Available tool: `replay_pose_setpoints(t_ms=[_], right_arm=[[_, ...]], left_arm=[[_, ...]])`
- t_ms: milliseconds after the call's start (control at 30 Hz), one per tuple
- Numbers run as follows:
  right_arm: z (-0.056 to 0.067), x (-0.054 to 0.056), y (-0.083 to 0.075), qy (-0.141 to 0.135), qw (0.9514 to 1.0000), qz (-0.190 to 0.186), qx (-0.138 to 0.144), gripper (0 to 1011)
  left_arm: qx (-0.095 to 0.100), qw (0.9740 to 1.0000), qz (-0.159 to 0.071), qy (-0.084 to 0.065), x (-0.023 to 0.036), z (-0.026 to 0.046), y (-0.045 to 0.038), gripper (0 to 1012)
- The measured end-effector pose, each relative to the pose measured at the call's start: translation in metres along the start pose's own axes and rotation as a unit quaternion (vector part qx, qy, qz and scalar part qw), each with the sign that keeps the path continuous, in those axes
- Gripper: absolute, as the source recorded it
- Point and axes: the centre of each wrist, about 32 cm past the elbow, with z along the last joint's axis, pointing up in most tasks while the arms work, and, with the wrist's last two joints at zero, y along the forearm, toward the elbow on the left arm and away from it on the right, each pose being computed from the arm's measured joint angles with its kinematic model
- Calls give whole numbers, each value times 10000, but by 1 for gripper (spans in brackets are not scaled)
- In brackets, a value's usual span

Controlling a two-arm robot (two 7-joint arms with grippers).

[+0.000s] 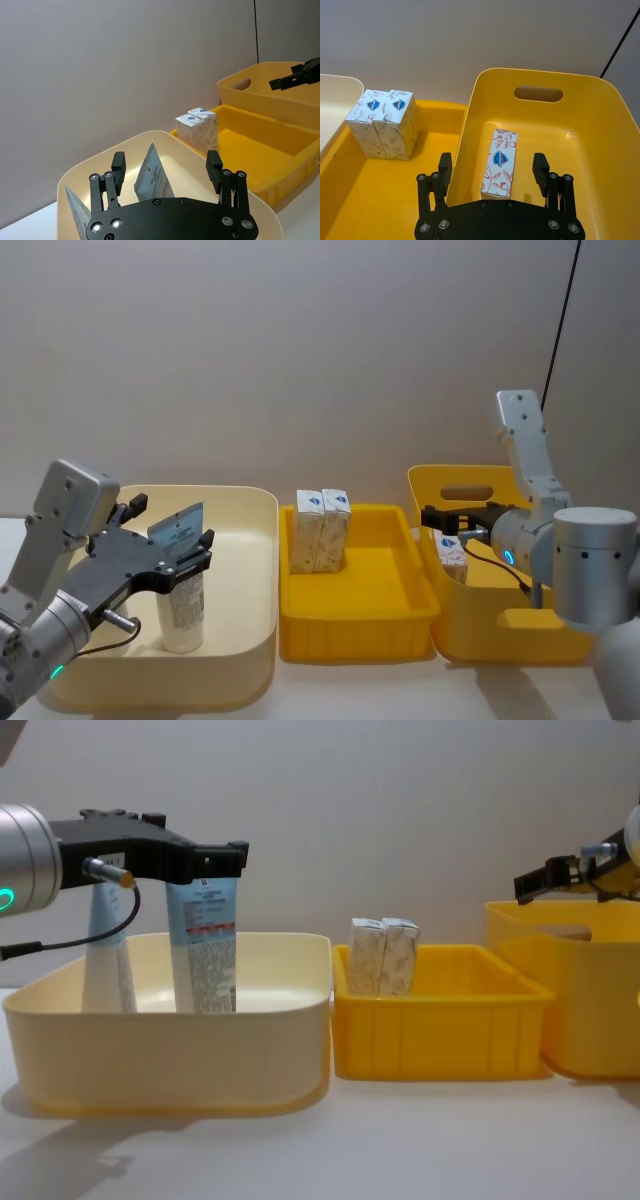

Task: Bimanual collaborative sorting of washing and personal care products

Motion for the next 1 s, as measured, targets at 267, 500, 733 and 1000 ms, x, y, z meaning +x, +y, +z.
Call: replay_pose_setpoints(t_ms=[267,500,733,1000], right_arm=[[0,0,0,0,10000,0,0,1001],[0,0,0,0,10000,0,0,1001],[0,0,0,0,10000,0,0,1001],[0,0,0,1,10000,0,0,1001]], left_arm=[[121,9999,-7,16,61,-48,-27,1003],[197,9998,10,11,100,-88,-44,1004],[262,9997,8,25,123,-134,-73,1003],[308,9995,-20,75,137,-206,-134,1003]])
